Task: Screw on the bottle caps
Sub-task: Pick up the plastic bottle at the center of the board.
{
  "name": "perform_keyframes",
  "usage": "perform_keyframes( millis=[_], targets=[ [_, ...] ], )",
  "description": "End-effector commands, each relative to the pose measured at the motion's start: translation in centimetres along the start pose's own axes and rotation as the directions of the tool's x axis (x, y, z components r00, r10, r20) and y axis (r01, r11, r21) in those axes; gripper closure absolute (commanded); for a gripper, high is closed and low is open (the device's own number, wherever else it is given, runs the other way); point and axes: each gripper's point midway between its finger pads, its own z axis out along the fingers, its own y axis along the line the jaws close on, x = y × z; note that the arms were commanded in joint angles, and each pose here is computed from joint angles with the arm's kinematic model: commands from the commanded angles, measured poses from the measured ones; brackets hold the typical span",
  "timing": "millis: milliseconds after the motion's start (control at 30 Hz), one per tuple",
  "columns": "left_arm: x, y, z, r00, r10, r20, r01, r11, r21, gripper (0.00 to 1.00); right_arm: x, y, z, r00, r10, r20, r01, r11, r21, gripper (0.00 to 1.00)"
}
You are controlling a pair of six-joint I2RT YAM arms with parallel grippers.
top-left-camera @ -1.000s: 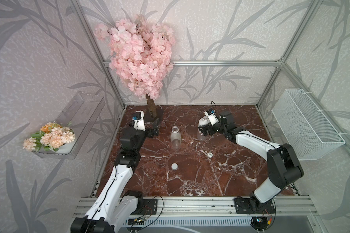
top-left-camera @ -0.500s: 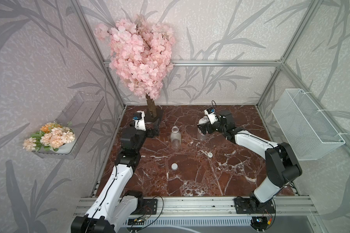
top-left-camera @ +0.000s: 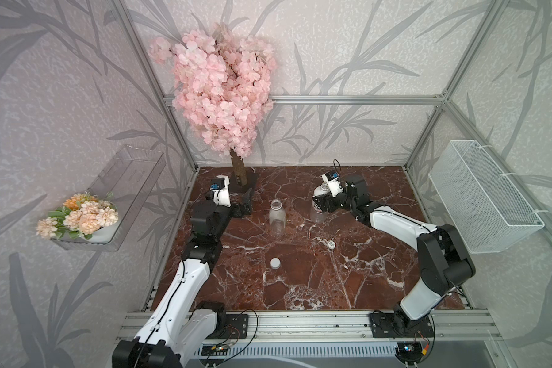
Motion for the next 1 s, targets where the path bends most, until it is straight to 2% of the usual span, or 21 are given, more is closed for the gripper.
perform_keyframes(
  millis=[0, 133, 233, 433, 567, 733, 967],
  targets=[
    [0.0, -0.9, 0.0, 1.0, 0.006, -0.007, -0.005, 0.999, 0.045, 0.0, -2.1, 1.5, -2.1, 0.997, 0.006, 0.071, -0.003, 0.999, -0.042, 0.39],
    [-0.7, -2.4, 0.0, 1.0, 0.023, -0.016, -0.021, 0.991, 0.131, 0.0, -4.0, 2.6, -4.7, 0.995, 0.011, 0.098, -0.005, 0.998, -0.06, 0.4],
    [-1.4, -4.8, -0.3, 0.998, 0.057, -0.009, -0.052, 0.964, 0.263, 0.0, -5.7, 3.1, -7.2, 0.99, 0.043, 0.137, -0.032, 0.996, -0.086, 0.4],
    [-2.9, -10.6, -1.4, 0.99, 0.141, 0.021, -0.133, 0.861, 0.492, 0.0, -10.0, 4.0, -12.8, 0.962, 0.133, 0.239, -0.088, 0.978, -0.191, 0.4],
    [-3.2, -15.2, -1.6, 0.974, 0.223, 0.042, -0.205, 0.782, 0.589, 0.0, -11.7, 6.2, -14.8, 0.962, 0.144, 0.234, -0.073, 0.955, -0.286, 0.39],
    [-3.6, -19.4, -1.1, 0.962, 0.263, 0.076, -0.245, 0.705, 0.666, 0.0, -12.8, 8.7, -17.1, 0.956, 0.162, 0.243, -0.052, 0.914, -0.403, 0.39],
    [-1.8, -24.0, 0.4, 0.933, 0.355, 0.059, -0.283, 0.624, 0.729, 0.0, -13.1, 10.8, -19.2, 0.955, 0.162, 0.249, -0.021, 0.874, -0.486, 0.38]
  ],
)
